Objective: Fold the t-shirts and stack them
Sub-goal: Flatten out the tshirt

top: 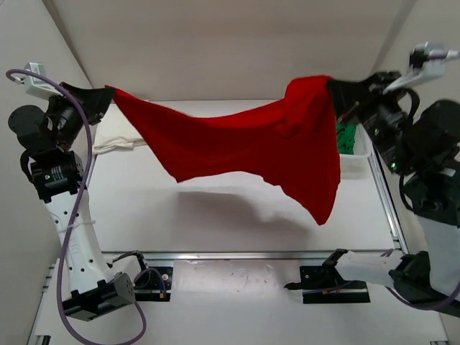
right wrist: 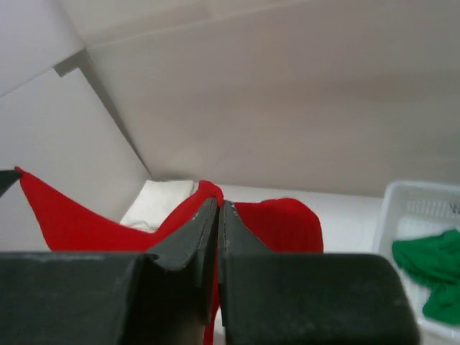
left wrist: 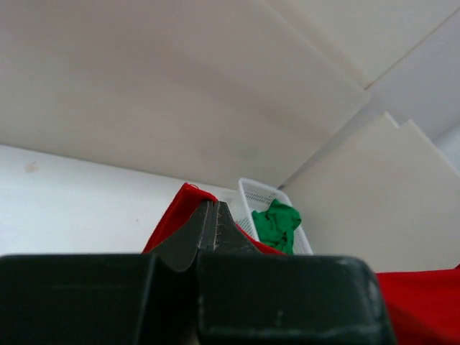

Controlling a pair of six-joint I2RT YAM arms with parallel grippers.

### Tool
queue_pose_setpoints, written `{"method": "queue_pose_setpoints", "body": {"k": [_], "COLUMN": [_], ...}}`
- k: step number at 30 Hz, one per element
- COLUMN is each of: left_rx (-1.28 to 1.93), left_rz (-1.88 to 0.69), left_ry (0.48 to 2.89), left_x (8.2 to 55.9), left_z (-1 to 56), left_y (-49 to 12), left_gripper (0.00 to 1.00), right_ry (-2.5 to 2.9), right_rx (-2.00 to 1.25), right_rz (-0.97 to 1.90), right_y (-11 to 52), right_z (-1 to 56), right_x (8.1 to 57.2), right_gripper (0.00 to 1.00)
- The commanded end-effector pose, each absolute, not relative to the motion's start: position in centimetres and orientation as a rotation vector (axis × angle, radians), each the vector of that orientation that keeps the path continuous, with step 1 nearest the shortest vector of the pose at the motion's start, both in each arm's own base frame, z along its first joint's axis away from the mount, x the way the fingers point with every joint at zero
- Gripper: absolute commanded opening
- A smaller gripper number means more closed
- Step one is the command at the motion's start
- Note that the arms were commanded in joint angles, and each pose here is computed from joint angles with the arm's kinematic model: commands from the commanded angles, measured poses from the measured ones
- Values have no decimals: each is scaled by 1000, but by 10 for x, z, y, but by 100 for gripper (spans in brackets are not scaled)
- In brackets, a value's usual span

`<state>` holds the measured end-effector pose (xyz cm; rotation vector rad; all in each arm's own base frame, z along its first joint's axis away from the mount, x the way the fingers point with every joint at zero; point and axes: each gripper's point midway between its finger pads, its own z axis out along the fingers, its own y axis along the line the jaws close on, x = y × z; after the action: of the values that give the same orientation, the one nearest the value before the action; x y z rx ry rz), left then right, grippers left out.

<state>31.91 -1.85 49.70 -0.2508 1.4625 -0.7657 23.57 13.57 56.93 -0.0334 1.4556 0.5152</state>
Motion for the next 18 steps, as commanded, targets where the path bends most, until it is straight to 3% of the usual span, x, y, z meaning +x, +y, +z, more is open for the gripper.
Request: {"method": "queue_pose_setpoints", "body": {"k": [1, 11, 16, 18], "left_rx": [-300, -459, -497, -459], "left_rz": [-846, -784, -849, -893], "left_ry": [1477, 1736, 1772, 1753], "left_x": [329, 414, 466, 492], "left_z": [497, 348, 332, 353], "left_y": [-15, -27, -38, -50], "left_gripper": [0, 0, 0, 0], "right_ry": [1530, 1846, 1828, 1763], "right_rx": [-118, -155, -192, -204], "right_rz": [390, 485, 514, 544], "right_y": [150, 149, 165, 172], "right_z": [560, 420, 428, 446], "right_x": [294, 424, 476, 501], "right_gripper": [0, 1, 1, 0]}}
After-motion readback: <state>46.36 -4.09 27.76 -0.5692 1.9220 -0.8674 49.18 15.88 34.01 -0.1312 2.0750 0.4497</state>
